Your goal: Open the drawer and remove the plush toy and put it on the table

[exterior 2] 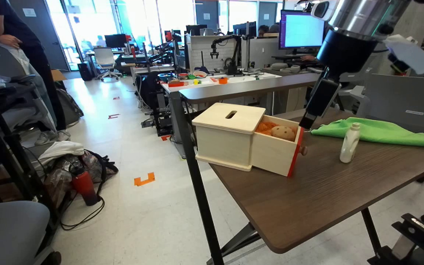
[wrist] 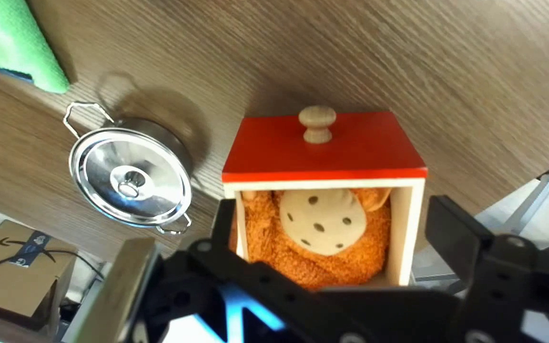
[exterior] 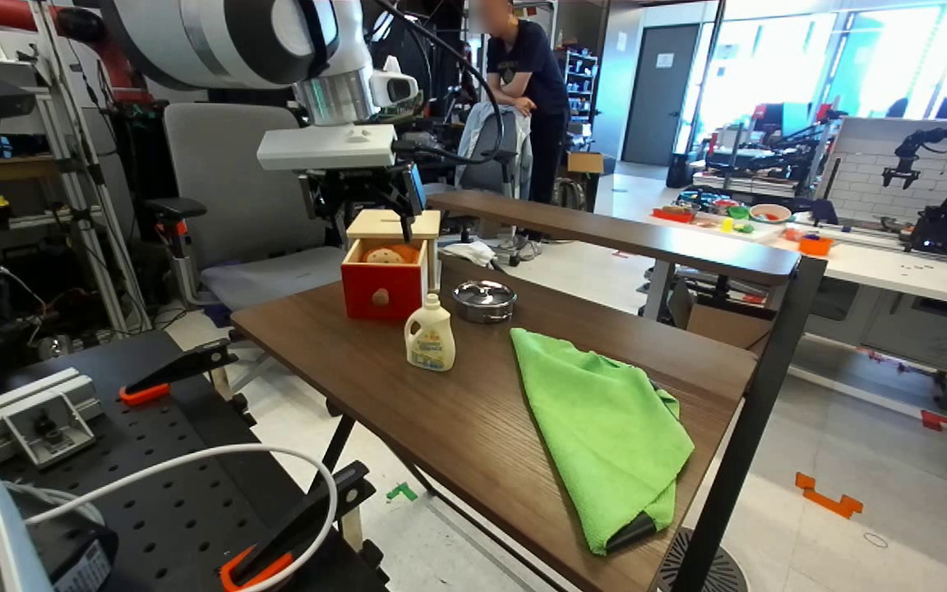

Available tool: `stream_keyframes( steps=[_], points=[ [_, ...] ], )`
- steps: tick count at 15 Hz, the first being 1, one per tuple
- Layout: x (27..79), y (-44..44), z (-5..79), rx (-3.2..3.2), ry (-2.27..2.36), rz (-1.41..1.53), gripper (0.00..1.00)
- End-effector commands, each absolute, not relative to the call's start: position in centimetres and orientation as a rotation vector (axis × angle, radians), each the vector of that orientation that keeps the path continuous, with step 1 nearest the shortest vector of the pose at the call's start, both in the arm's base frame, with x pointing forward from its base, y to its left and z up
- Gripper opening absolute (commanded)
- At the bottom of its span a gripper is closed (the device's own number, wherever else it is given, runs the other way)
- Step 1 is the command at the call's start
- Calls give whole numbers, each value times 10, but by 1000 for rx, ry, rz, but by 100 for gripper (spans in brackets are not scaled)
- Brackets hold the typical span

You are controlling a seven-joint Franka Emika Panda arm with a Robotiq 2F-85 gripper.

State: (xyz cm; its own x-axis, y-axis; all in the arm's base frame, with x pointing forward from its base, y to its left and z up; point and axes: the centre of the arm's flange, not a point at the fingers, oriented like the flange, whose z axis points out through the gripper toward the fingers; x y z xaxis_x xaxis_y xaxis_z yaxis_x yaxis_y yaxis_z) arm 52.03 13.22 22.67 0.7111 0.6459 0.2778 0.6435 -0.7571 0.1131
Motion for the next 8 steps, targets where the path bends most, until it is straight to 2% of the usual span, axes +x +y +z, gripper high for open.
stream_keyframes(
  steps=[1, 8],
  points=[
    [529, 140, 245, 2917, 1061, 445, 100],
    [544, 155, 236, 3019, 841, 491, 100]
  ],
)
